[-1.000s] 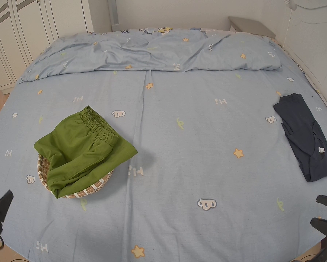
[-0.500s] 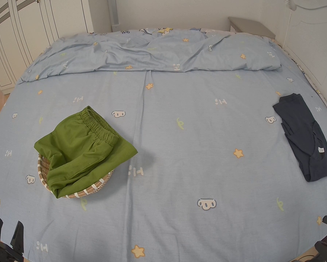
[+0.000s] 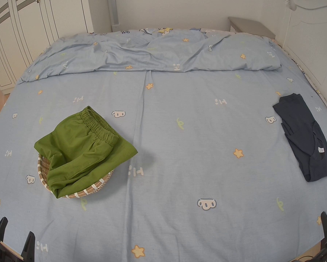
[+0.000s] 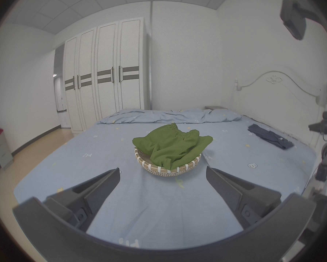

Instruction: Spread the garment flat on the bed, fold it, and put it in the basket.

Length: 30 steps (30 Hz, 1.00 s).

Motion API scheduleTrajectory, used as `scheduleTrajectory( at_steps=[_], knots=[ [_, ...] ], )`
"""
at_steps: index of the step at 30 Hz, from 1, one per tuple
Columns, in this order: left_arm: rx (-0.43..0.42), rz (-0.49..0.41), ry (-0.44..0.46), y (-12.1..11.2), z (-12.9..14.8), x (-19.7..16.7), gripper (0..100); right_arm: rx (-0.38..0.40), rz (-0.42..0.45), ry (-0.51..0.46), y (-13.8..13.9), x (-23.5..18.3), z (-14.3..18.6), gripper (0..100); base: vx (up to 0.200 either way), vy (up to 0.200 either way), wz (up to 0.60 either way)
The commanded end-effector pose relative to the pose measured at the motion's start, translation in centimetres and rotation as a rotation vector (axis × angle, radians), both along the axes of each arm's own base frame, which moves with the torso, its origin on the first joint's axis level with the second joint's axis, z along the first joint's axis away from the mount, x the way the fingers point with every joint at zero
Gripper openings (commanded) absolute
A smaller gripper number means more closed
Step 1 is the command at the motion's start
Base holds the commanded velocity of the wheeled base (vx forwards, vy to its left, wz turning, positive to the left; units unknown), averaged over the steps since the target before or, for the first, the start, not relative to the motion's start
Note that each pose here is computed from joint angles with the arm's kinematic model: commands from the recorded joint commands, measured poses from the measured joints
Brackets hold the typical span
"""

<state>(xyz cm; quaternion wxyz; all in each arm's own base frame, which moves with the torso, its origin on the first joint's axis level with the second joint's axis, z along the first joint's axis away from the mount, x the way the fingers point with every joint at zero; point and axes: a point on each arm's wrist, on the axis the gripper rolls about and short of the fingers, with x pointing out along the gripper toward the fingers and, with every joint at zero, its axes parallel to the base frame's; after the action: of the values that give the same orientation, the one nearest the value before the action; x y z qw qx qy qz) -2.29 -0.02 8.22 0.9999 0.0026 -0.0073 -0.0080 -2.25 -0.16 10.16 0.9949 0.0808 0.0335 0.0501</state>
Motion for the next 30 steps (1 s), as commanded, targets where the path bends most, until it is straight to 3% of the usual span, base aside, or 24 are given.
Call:
scheduleTrajectory(
  at_steps=[1, 3, 5, 11, 14, 15, 17, 22, 30],
  knots=[
    [0.07, -0.036, 0.023, -0.06, -0.52, 0.14, 100, -0.039, -0.131, 0.007, -0.17, 0.63, -1.79, 100, 0.0, 0.0, 0.0],
    [0.072, -0.034, 0.018, -0.07, -0.55, 0.09, 100, -0.041, -0.197, -0.028, 0.07, -0.08, -1.99, 100, 0.0, 0.0, 0.0],
    [0.066, -0.035, 0.026, -0.07, -0.61, 0.1, 100, -0.043, -0.149, -0.052, 0.11, -0.31, -2.08, 100, 0.0, 0.0, 0.0],
    [0.013, -0.021, 0.028, -0.04, -0.61, 0.11, 100, -0.054, -0.17, -0.077, 0.06, -0.24, -1.98, 100, 0.0, 0.0, 0.0],
    [0.012, -0.022, 0.028, -0.05, -0.61, 0.11, 100, -0.179, -0.15, -0.09, 0.09, -0.19, -1.99, 100, 0.0, 0.0, 0.0],
    [0.012, -0.021, 0.028, -0.04, -0.61, 0.11, 100, -0.245, -0.091, -0.092, 0.21, -0.16, -2.11, 100, 0.0, 0.0, 0.0],
    [0.012, -0.021, 0.028, -0.04, -0.61, 0.11, 100, -0.235, -0.045, -0.085, 0.31, -0.04, -2.5, 100, 0.0, 0.0, 0.0],
    [0.012, -0.021, 0.028, -0.04, -0.61, 0.11, 100, -0.127, -0.118, -0.075, 0.15, -0.03, -2.5, 100, 0.0, 0.0, 0.0],
    [0.012, -0.021, 0.028, -0.04, -0.61, 0.11, 100, -0.164, -0.12, -0.076, 0.14, -0.03, -2.5, 100, 0.0, 0.0, 0.0]
  ],
)
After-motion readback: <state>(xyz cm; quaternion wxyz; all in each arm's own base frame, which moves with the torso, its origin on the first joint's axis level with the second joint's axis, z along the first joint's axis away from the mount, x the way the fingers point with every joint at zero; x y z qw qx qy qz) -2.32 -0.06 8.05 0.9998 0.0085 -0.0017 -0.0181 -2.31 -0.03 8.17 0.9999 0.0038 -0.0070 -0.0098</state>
